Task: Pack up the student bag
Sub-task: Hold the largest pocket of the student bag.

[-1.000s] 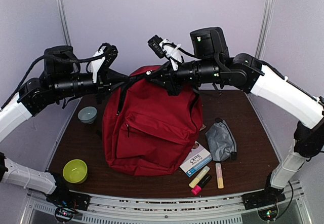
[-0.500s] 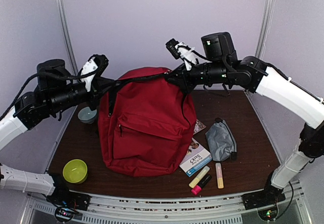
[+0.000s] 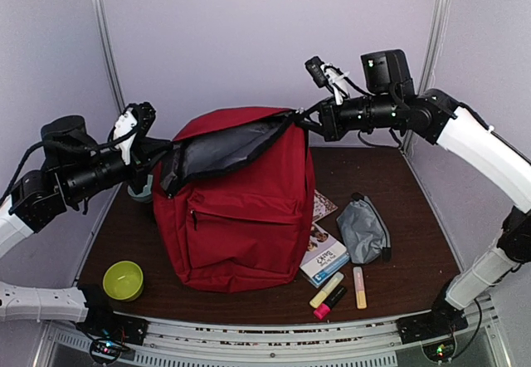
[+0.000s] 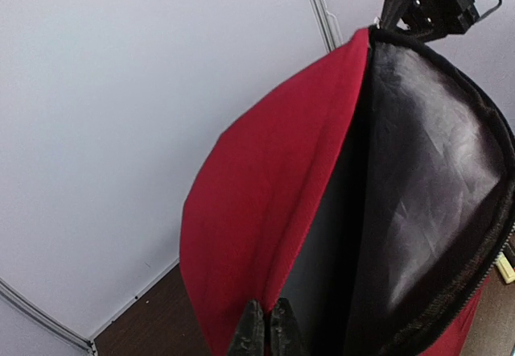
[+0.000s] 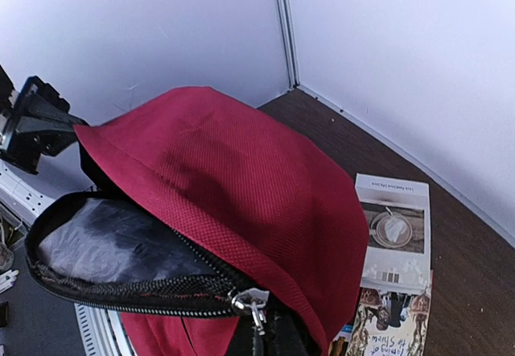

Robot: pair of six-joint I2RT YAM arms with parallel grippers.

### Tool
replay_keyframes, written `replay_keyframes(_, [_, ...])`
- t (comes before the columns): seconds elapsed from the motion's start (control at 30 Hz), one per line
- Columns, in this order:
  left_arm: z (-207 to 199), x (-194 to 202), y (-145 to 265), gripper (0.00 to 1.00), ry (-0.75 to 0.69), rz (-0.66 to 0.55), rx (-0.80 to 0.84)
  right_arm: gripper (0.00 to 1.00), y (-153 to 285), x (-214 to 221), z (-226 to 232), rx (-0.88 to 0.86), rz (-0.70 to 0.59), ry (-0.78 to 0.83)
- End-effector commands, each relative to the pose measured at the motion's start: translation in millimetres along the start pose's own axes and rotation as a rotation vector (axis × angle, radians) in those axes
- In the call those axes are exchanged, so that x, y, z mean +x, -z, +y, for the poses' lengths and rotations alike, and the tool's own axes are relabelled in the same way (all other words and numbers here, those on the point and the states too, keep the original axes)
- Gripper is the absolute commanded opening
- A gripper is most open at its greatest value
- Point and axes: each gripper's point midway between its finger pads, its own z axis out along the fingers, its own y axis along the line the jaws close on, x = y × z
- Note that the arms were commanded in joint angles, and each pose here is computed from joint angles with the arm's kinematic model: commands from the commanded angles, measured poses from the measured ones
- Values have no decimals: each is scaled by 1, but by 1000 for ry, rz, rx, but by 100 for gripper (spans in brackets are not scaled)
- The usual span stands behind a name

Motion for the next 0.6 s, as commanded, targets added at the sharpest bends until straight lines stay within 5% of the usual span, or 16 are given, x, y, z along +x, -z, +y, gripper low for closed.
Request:
replay_keyframes(0.0, [-5,-3,4,0,22,-22,44,0,23,-73,42,-95,-179,120])
replay_keyframes(0.03, [-3,-9,4,3,12,-30,41,0,18,-74,54,-126,-170,154])
replay_keyframes(0.1, [1,-21,2,37,-16,-42,30,0,15,-79,77,-183,-172,217])
replay_keyframes(0.17, [8,-34,-2,58,-44,-53,13,0,14,-81,94,-228,-178,274])
replay_keyframes(0.37, [26,-61,-25,69,-112,-47,-52,0,7,-79,116,-328,-196,328])
replay_keyframes(0.57, [-28,-62,-52,96,-162,-66,229,0,0,-76,119,-353,-189,324])
